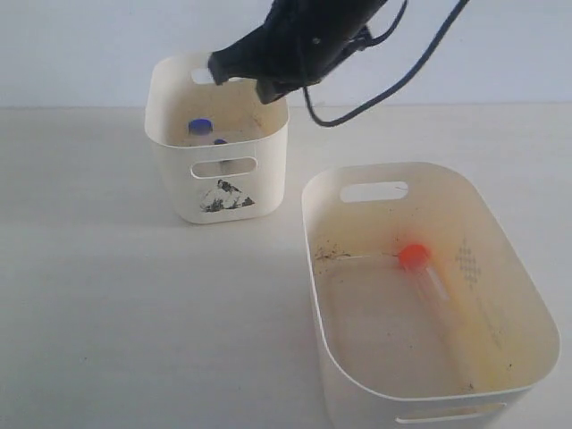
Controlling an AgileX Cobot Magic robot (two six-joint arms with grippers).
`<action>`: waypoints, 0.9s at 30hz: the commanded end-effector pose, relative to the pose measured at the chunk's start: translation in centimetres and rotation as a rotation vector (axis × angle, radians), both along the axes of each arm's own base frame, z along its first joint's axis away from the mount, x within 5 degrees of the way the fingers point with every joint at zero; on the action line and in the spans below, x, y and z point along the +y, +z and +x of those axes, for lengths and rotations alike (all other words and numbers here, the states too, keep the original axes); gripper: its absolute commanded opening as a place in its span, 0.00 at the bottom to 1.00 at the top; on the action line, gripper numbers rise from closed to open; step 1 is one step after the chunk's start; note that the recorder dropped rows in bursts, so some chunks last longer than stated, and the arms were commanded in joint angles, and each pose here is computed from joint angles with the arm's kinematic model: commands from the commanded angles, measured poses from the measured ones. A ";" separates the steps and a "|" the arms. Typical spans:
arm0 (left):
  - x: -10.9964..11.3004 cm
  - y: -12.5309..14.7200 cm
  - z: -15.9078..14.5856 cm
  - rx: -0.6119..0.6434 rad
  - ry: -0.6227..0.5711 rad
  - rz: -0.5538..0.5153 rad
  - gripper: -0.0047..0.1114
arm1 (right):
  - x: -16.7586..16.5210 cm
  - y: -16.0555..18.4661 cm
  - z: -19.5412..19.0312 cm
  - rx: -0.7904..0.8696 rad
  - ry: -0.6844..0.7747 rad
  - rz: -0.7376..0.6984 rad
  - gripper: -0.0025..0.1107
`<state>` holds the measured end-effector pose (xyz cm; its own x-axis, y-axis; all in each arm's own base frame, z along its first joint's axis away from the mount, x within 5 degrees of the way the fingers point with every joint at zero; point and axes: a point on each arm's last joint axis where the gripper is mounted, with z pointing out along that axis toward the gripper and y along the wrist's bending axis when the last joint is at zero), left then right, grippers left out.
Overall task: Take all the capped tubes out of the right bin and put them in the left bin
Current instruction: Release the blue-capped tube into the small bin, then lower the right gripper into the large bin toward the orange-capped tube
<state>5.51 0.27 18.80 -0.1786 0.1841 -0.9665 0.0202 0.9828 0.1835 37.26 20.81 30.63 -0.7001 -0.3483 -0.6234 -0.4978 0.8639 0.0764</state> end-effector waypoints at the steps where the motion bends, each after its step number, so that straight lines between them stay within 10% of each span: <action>1: 0.0 0.2 0.0 -0.012 -0.001 -0.017 0.08 | -3.6 3.6 -2.5 0.053 -0.045 -0.138 0.02; 11: 0.0 0.2 0.0 -0.012 -0.001 -0.017 0.08 | -6.9 7.1 -6.6 0.116 -0.082 -0.204 0.02; 27: 0.0 0.2 0.0 -0.012 -0.001 -0.017 0.08 | -8.0 -2.5 -8.9 0.478 -0.340 -0.255 0.02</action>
<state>5.51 0.27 18.80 -0.1786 0.1841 -0.9665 0.0202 0.9828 0.1835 28.62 13.16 28.84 -0.9697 -0.1782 -0.1668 -0.1802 0.9836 -0.0032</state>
